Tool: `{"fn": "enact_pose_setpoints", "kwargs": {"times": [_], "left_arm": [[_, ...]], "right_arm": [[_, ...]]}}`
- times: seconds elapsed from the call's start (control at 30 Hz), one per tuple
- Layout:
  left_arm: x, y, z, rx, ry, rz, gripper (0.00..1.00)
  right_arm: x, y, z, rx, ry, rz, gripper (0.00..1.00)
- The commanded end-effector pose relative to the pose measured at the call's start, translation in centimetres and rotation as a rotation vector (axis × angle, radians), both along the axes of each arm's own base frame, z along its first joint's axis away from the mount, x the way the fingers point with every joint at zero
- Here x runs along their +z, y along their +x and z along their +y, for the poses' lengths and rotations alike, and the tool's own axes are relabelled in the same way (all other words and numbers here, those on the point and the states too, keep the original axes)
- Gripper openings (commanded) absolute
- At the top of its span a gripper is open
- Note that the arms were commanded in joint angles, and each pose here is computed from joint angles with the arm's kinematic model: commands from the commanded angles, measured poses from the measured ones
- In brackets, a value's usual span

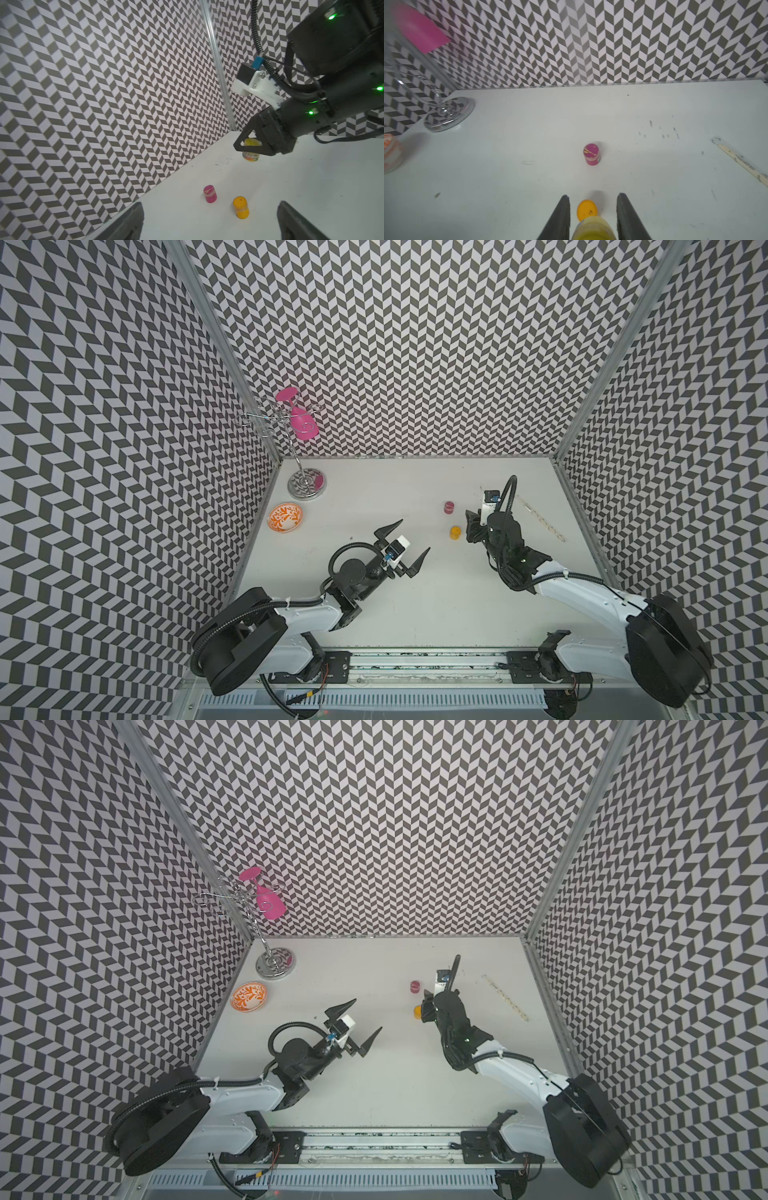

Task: Close the paint jar lid
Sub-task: Place the paint jar at the center of the board.

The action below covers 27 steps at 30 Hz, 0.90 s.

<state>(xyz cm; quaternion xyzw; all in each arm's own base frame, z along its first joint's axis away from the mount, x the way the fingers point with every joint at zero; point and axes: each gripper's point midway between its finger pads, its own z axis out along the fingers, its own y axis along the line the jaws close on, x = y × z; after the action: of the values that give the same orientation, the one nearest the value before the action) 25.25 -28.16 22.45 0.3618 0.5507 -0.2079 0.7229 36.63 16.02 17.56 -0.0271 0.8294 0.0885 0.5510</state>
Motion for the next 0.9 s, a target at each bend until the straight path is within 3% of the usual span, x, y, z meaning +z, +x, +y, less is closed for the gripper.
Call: {"fn": "enact_pose_setpoints", "kwargs": {"times": [0.0,0.43,0.87], "left_arm": [[-2.0,-1.1,-1.9,-0.133,0.048,0.078,1.0],[-4.1,-0.2,-3.1,-0.159,0.073,0.177,1.0],[-4.4,0.1,-3.1,-0.158,0.07,0.197,1.0]], "right_arm": [[0.0,2.0,0.0,-0.003,-0.001,-0.02,0.01],[-4.5,8.9,0.7,-0.029,-0.052,0.083,0.01],[-9.1,10.0,-0.7,-0.074,-0.091,0.148,0.0]]}}
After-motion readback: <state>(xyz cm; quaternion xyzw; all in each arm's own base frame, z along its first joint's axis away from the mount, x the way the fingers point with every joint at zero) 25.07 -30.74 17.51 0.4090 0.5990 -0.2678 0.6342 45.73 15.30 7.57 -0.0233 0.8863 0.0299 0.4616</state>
